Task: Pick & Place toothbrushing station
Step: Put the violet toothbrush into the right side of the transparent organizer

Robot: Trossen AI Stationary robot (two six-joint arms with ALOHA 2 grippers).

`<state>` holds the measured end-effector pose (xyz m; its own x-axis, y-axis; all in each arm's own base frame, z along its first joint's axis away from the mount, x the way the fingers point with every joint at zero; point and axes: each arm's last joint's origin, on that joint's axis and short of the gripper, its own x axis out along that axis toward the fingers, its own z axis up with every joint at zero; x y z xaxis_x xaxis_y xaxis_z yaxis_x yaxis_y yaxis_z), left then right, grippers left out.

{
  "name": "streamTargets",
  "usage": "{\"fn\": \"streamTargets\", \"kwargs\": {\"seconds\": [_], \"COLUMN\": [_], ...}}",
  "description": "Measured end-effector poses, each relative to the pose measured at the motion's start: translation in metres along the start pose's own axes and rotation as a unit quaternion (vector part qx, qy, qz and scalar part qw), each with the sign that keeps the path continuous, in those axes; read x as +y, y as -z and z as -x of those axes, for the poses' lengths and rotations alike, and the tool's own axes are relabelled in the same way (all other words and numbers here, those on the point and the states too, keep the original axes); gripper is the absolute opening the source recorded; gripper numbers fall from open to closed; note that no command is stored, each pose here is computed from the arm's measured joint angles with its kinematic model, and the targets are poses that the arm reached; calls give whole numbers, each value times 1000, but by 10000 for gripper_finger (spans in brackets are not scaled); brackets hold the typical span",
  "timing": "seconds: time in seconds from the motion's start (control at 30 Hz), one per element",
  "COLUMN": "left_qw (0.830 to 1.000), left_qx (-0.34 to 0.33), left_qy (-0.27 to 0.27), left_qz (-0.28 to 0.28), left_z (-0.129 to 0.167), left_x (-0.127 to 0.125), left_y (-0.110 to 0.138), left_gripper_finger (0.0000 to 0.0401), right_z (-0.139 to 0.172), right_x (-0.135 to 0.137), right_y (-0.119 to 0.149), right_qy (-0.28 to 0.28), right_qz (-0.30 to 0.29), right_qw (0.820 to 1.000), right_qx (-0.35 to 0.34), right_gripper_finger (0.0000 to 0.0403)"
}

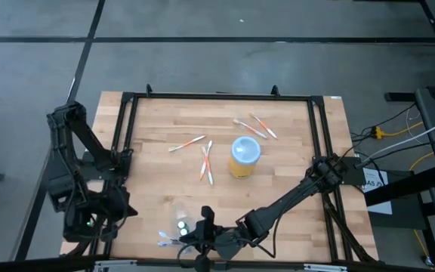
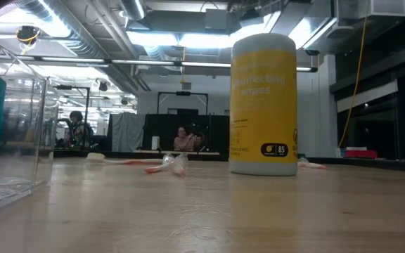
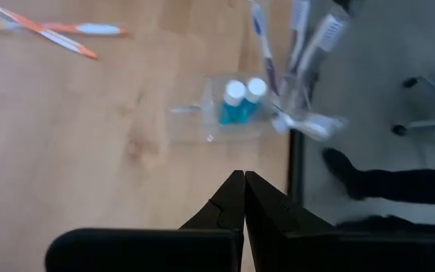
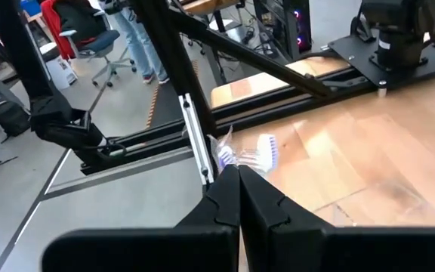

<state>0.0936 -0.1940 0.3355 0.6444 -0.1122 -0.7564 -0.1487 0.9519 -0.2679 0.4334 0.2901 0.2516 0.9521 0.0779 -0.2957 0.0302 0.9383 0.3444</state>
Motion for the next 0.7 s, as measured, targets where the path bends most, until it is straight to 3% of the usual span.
{"fn": "streamTargets", "kwargs": {"seconds": [0.43, 0.57, 0.7], "left_qw": [998, 998, 997], "left_qx": [25, 26, 24], "left_qy": [46, 53, 59], "left_qz": [29, 38, 44], "left_z": [20, 23, 26], "left_x": [-7, -8, -9], "left_y": [28, 33, 37], "left_gripper_finger": [5, 5, 6], "right_z": [-2, -2, -2], "right_x": [-4, -6, -6], "right_y": [0, 0, -1], "right_qy": [17, 32, 33], "right_qz": [-12, -32, -78], "right_qw": [1000, 999, 996], "right_qx": [1, -6, -12], "right_gripper_finger": [0, 2, 30]}}
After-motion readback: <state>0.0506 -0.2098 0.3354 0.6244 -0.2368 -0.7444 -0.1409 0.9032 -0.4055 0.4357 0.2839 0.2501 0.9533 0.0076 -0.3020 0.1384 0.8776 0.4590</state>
